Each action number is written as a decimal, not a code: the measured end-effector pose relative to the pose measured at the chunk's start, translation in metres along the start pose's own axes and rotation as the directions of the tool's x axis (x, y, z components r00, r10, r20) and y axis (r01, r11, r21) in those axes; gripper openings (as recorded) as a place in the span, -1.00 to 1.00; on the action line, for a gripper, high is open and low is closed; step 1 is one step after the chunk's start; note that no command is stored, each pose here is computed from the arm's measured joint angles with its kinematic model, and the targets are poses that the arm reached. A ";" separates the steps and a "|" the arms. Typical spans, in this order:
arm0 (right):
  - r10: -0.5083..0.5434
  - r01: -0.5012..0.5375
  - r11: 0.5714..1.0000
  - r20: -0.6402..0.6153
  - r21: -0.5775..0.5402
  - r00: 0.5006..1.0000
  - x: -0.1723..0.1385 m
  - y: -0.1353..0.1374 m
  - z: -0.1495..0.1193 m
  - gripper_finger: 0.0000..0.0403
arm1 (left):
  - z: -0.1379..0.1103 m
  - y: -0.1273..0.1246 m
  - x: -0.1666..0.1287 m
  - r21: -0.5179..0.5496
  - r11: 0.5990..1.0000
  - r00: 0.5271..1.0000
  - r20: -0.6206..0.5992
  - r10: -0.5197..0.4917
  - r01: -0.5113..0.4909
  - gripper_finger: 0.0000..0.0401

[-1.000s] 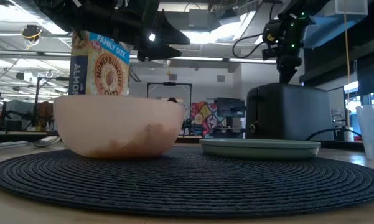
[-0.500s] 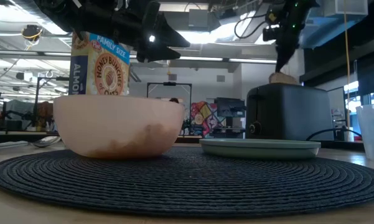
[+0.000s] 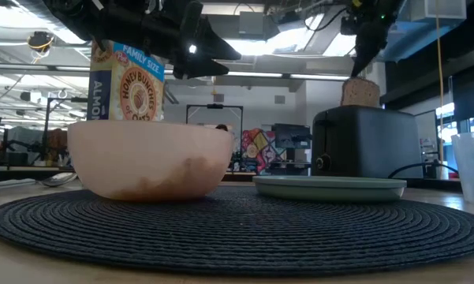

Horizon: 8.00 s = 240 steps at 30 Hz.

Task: Arrange a breakfast setting
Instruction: Put the toasted bread from the toaster oven on the green plate

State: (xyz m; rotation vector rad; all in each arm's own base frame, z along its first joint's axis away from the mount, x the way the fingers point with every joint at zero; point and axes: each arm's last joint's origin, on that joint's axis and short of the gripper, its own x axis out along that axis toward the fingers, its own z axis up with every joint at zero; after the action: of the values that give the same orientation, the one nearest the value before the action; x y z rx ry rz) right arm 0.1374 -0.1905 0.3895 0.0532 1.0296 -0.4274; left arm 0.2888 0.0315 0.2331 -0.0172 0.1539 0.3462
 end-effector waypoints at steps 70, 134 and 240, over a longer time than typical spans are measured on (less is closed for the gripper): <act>0.259 -0.258 0.965 0.017 -0.043 0.966 0.129 0.214 -0.077 -1.00 | 0.005 -0.021 -0.006 0.041 0.996 0.994 0.060 -0.086 0.084 0.66; 0.067 -0.022 0.959 0.149 -0.283 0.987 0.132 0.301 -0.115 0.47 | 0.002 -0.020 -0.006 0.065 0.997 0.999 0.027 -0.034 0.032 0.66; 0.039 -0.024 0.993 0.130 -0.111 0.991 0.132 0.282 -0.113 -0.27 | -0.014 -0.031 0.029 0.191 0.965 0.983 -0.066 -0.173 0.182 0.66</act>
State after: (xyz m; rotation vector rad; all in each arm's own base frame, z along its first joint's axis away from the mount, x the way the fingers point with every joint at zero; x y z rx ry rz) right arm 0.2074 0.0531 0.1760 -0.0563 0.9190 -0.3405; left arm 0.3240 0.0116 0.2141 0.1548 0.2327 0.1502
